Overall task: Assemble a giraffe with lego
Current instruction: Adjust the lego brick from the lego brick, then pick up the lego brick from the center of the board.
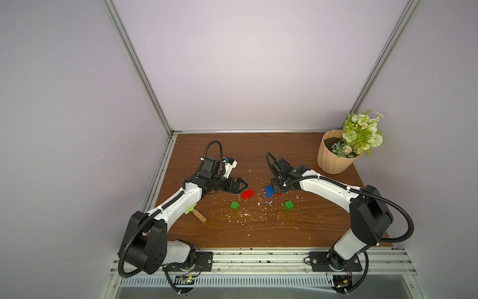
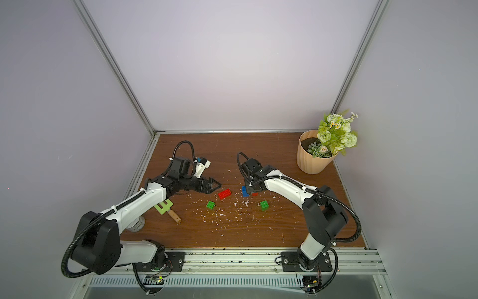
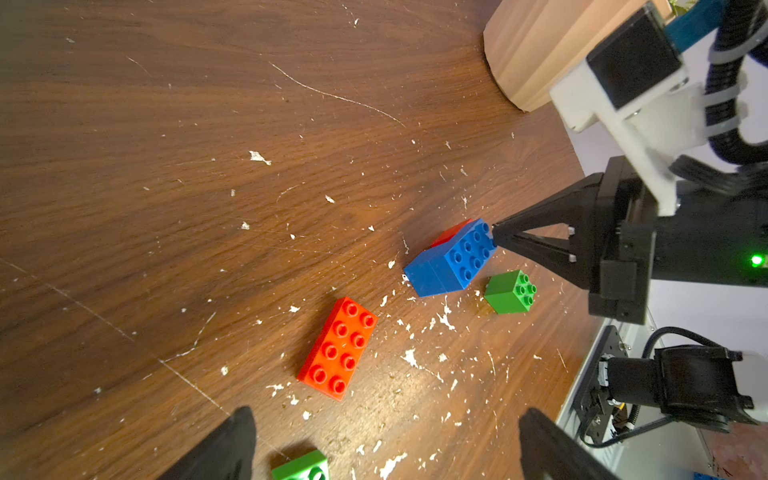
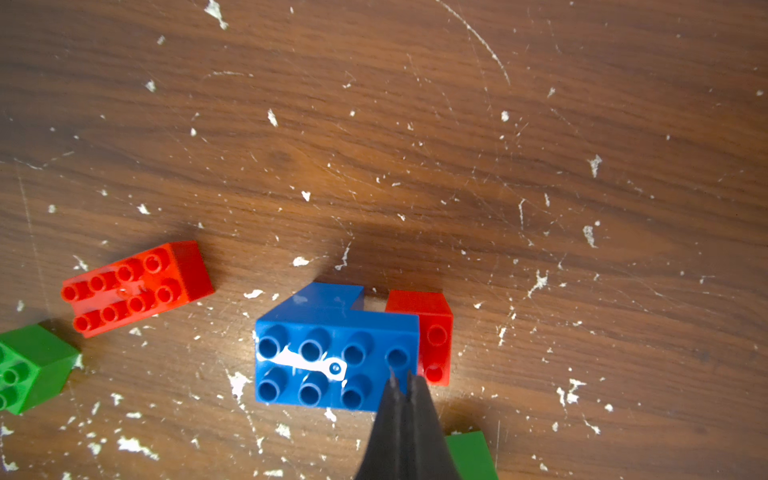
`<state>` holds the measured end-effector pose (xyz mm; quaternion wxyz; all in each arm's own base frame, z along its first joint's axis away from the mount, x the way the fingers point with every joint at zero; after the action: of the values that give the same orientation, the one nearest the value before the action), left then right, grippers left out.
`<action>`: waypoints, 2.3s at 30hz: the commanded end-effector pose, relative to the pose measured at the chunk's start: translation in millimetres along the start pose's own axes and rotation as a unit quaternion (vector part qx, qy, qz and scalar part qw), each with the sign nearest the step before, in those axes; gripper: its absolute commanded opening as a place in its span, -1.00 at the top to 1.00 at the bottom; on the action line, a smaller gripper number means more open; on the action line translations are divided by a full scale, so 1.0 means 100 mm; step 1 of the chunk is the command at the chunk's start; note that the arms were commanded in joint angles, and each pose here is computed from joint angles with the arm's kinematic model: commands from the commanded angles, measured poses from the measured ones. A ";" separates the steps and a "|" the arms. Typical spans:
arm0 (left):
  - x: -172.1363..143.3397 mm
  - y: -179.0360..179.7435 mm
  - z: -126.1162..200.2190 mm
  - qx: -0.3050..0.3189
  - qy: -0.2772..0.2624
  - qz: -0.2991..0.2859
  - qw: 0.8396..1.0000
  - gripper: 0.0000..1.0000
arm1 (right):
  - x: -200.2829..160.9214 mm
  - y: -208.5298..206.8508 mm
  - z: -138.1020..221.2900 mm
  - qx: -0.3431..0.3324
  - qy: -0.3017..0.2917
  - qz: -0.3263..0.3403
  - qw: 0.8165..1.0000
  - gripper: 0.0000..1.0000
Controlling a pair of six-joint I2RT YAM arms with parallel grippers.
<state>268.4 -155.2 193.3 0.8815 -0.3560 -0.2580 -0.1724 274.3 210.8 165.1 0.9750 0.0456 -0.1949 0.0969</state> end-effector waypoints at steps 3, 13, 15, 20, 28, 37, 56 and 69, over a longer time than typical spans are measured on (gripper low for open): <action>0.04 -0.04 0.00 -0.004 -0.001 -0.010 1.000 -0.99 | -0.02 -0.01 0.00 -0.004 0.018 0.007 1.000 1.00; 0.04 -0.05 0.01 -0.004 -0.002 -0.011 1.000 -0.99 | -0.11 -0.04 -0.13 -0.016 0.048 0.012 0.999 1.00; 0.04 -0.05 0.01 -0.004 -0.002 -0.011 1.000 -0.99 | -0.12 -0.05 -0.16 -0.019 0.053 0.013 0.998 1.00; 0.04 -0.05 0.01 -0.003 -0.003 -0.011 1.000 -0.99 | -0.14 -0.06 -0.23 -0.022 0.061 0.014 0.998 1.00; 0.04 -0.05 0.02 -0.003 -0.003 -0.013 1.000 -0.99 | -0.15 -0.08 -0.23 -0.020 0.061 0.008 0.998 1.00; 0.04 -0.06 0.03 -0.005 -0.005 -0.013 1.000 -0.99 | 0.15 -0.01 0.05 0.006 -0.017 0.001 1.000 0.96; 0.04 -0.06 0.02 -0.008 -0.003 -0.011 1.000 -0.99 | 0.22 -0.03 0.42 0.038 -0.062 0.004 0.997 -0.06; 0.04 -0.06 0.00 -0.011 -0.001 -0.010 1.000 -0.99 | -0.31 -0.26 0.48 0.038 -0.029 0.032 0.998 -0.75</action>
<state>268.3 -155.3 193.3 0.8811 -0.3558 -0.2585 -0.1740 242.0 180.2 189.9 0.9644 0.0740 -0.2211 0.1250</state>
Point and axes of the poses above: each gripper's point midway between its finger pads, its own z axis back along the fingers, its own y axis along the line the jaws close on, x = y × z, the point moved 8 cm from there along z, back along the fingers
